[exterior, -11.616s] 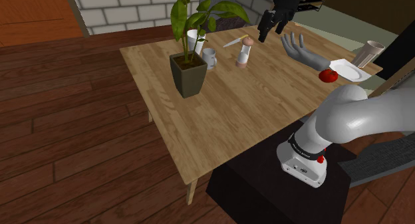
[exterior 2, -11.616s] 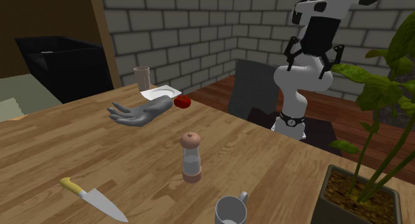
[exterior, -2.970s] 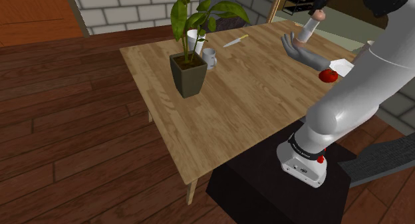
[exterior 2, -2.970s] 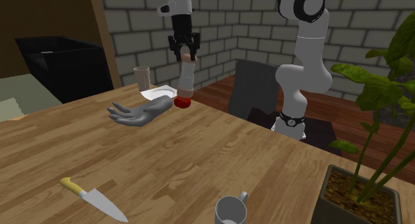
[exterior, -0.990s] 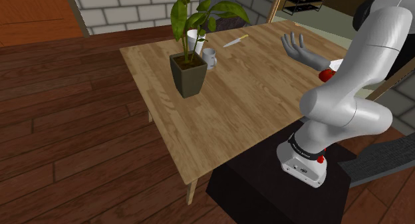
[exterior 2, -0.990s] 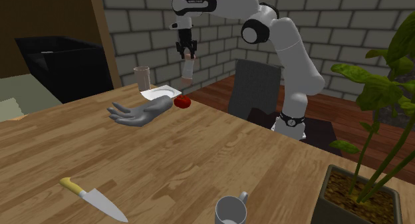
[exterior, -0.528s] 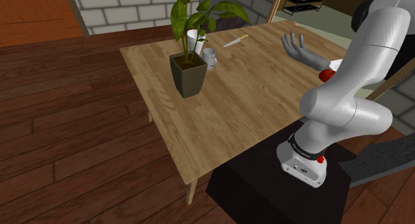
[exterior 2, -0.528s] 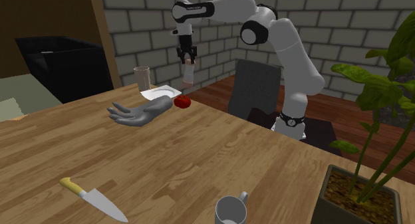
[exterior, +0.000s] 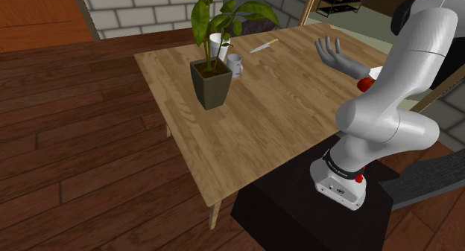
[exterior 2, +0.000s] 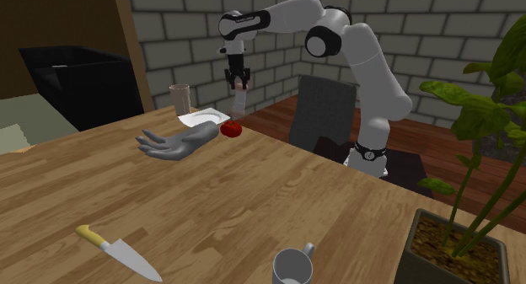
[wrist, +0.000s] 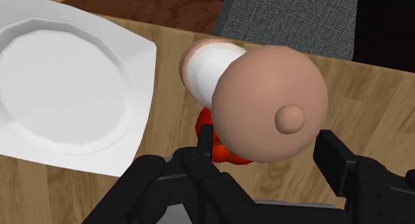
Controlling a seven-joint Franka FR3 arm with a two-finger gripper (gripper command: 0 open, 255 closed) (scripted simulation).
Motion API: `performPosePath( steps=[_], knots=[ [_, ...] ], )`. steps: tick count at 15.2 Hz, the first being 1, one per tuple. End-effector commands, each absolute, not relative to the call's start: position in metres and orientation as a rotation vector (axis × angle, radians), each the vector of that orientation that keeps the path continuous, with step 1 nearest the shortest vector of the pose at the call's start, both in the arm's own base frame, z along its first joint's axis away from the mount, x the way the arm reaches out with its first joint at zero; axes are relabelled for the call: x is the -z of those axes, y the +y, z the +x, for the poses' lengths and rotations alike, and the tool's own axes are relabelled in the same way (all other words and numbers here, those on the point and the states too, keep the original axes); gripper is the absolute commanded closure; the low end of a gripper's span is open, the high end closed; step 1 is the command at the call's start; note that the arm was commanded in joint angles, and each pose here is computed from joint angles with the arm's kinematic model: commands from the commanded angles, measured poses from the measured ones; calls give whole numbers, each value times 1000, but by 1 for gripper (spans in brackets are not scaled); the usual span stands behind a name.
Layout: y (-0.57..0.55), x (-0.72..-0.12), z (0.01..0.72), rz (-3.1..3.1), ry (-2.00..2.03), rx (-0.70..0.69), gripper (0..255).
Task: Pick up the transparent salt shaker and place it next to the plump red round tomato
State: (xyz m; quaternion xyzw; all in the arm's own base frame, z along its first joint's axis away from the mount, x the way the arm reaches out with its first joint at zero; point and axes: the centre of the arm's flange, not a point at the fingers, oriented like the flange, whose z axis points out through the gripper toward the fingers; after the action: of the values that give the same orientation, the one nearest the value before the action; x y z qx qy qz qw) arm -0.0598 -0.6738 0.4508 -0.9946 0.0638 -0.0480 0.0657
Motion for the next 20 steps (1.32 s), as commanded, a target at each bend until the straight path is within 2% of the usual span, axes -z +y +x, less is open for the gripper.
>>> performPosePath(
  steps=[1, 8, 16, 17, 20],
  knots=[
    [-674, -441, -60, -3001, 193, 145, 255],
    [-674, -407, -60, -3001, 193, 145, 255],
    [-674, -407, -60, -3001, 193, 145, 255],
    [-674, -407, -60, -3001, 193, 145, 0],
    [-674, -407, -60, -3001, 193, 145, 0]
  ],
)
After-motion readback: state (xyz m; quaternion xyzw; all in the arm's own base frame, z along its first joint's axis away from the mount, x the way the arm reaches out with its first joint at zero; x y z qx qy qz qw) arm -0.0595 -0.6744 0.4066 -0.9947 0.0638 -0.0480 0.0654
